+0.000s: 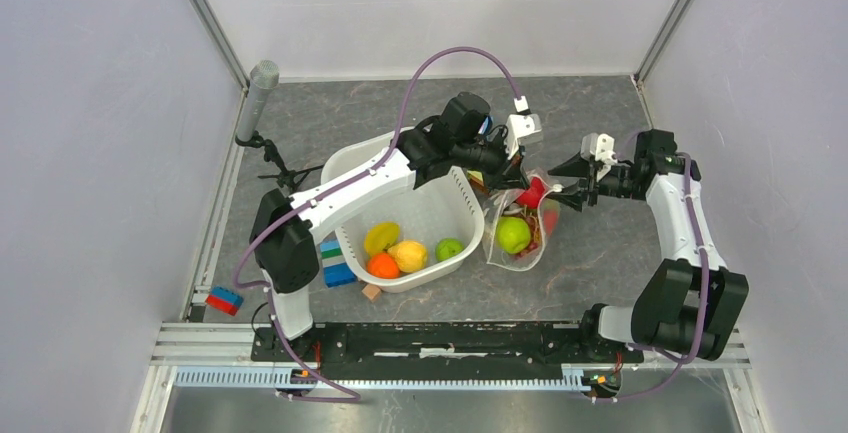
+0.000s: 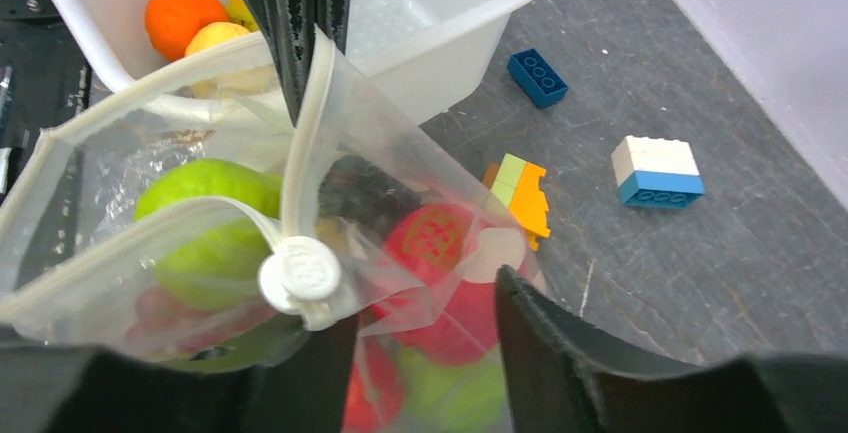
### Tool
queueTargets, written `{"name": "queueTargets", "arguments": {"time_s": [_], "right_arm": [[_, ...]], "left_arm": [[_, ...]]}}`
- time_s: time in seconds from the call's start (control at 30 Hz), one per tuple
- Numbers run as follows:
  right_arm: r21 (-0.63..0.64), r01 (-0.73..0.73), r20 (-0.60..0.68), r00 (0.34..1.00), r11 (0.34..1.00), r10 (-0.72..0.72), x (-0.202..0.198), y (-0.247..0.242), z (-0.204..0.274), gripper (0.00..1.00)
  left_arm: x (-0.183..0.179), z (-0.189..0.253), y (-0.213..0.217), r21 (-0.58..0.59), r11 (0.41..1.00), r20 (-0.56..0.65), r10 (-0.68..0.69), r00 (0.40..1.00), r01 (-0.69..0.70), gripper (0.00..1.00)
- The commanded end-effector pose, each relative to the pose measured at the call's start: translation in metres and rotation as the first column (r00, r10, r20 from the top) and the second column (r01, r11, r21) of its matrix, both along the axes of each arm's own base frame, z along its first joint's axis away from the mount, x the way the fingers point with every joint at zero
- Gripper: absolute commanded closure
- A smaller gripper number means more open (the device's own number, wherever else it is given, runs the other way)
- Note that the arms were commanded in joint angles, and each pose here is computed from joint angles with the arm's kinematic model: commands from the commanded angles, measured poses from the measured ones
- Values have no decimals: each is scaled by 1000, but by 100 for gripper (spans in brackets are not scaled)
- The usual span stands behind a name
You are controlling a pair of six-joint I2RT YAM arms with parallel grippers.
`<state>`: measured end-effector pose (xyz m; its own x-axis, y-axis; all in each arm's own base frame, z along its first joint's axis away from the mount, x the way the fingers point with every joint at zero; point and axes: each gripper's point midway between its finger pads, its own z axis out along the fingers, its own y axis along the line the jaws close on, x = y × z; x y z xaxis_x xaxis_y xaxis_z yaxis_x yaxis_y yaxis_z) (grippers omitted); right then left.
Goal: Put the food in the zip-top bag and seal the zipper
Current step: Adjust the zipper food storage bag at the center of the board.
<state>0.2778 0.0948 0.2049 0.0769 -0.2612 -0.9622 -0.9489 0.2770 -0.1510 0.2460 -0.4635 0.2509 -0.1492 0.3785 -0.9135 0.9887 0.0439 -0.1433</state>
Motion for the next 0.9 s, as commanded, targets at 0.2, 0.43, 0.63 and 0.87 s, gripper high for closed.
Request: {"name": "queueTargets", "arguments": {"time_s": [0.2, 0.43, 0.63, 0.87], "right_arm": [[33, -142, 379, 918, 989, 119, -24, 23, 41, 70], [27, -139, 396, 911, 990, 117, -34, 25, 47, 100], [82, -74, 346, 937, 994, 41, -34, 13, 42, 100], [118, -5, 261, 965, 993, -26, -27, -2, 38, 100]], "left_arm": [[-6, 38, -12, -109, 992, 38, -60, 997, 64, 98], [-5, 35, -8, -91, 995, 29, -38, 999, 41, 98], [6, 33, 1, -60, 997, 4, 52, 999, -52, 62], [10, 21, 22, -18, 992, -12, 127, 992, -127, 28]]}}
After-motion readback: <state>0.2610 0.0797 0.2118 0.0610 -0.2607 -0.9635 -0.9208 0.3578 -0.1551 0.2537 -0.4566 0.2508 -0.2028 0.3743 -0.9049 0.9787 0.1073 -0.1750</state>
